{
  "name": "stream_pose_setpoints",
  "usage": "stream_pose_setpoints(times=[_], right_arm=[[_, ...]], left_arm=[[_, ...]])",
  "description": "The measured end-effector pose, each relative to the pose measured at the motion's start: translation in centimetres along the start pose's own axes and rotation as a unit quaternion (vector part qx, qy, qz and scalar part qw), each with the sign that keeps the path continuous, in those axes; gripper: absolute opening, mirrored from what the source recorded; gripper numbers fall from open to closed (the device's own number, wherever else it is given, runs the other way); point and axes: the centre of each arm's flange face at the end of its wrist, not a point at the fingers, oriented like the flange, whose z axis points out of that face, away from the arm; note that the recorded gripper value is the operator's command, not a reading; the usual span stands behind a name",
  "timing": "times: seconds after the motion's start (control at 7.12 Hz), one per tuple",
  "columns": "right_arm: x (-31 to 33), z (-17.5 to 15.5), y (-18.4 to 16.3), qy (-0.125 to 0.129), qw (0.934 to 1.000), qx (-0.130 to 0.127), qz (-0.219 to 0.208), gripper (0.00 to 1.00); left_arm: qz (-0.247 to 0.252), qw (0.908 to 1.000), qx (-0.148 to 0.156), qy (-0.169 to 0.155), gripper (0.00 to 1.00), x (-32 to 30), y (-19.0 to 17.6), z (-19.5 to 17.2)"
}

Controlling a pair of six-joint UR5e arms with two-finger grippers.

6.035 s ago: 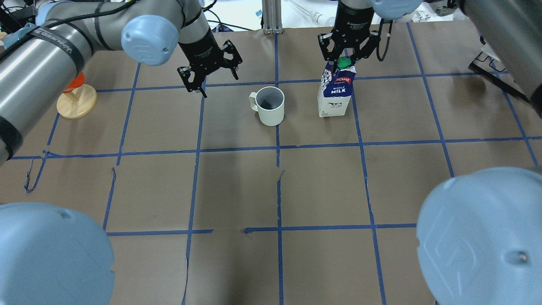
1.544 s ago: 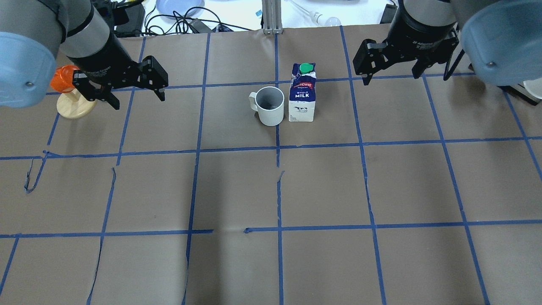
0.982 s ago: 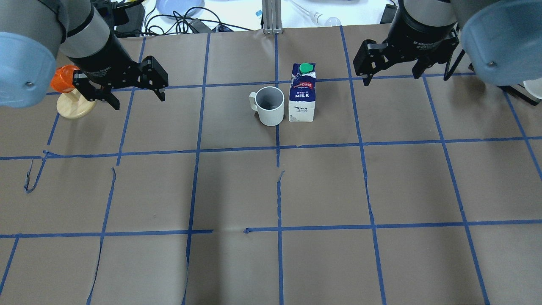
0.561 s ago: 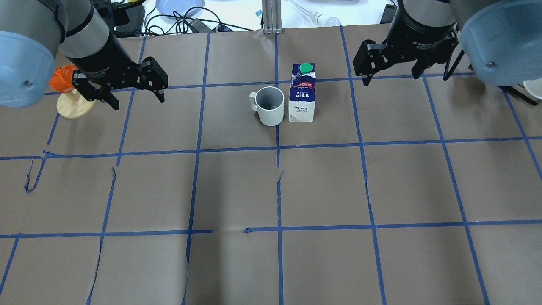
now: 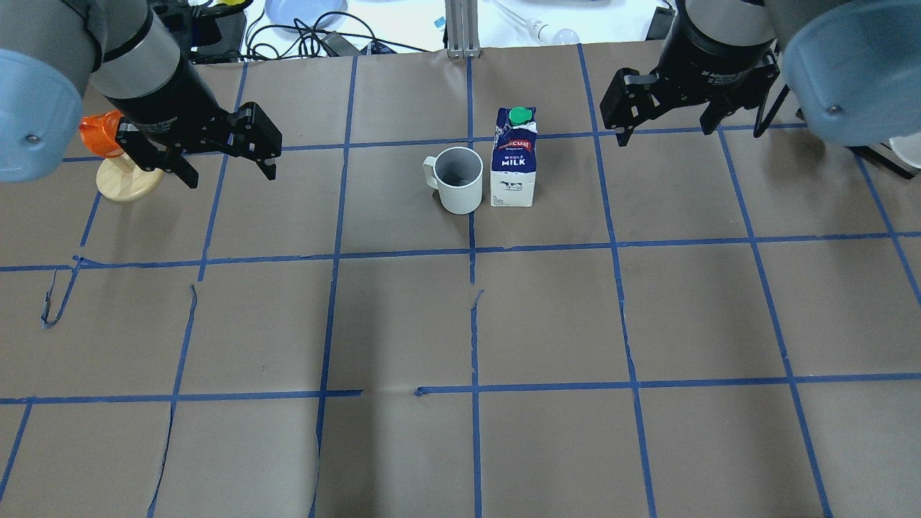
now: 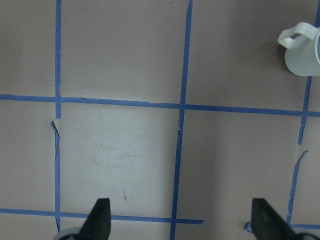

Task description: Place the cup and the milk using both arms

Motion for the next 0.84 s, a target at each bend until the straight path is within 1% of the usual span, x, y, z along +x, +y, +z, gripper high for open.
stream_pose_setpoints(times=[0.42, 0.84], right_arm=[[0.09, -0.13, -0.11, 0.0, 1.0, 0.005, 0.001, 1.0], [-0.01, -0.04, -0.04, -0.001, 1.0, 0.002, 0.0, 1.0]], left_arm=[[-0.002, 1.0, -0.002, 0.0, 1.0, -0.25, 0.13, -0.03], [-0.003, 1.0, -0.002, 0.0, 1.0, -0.32, 0.05, -0.07]])
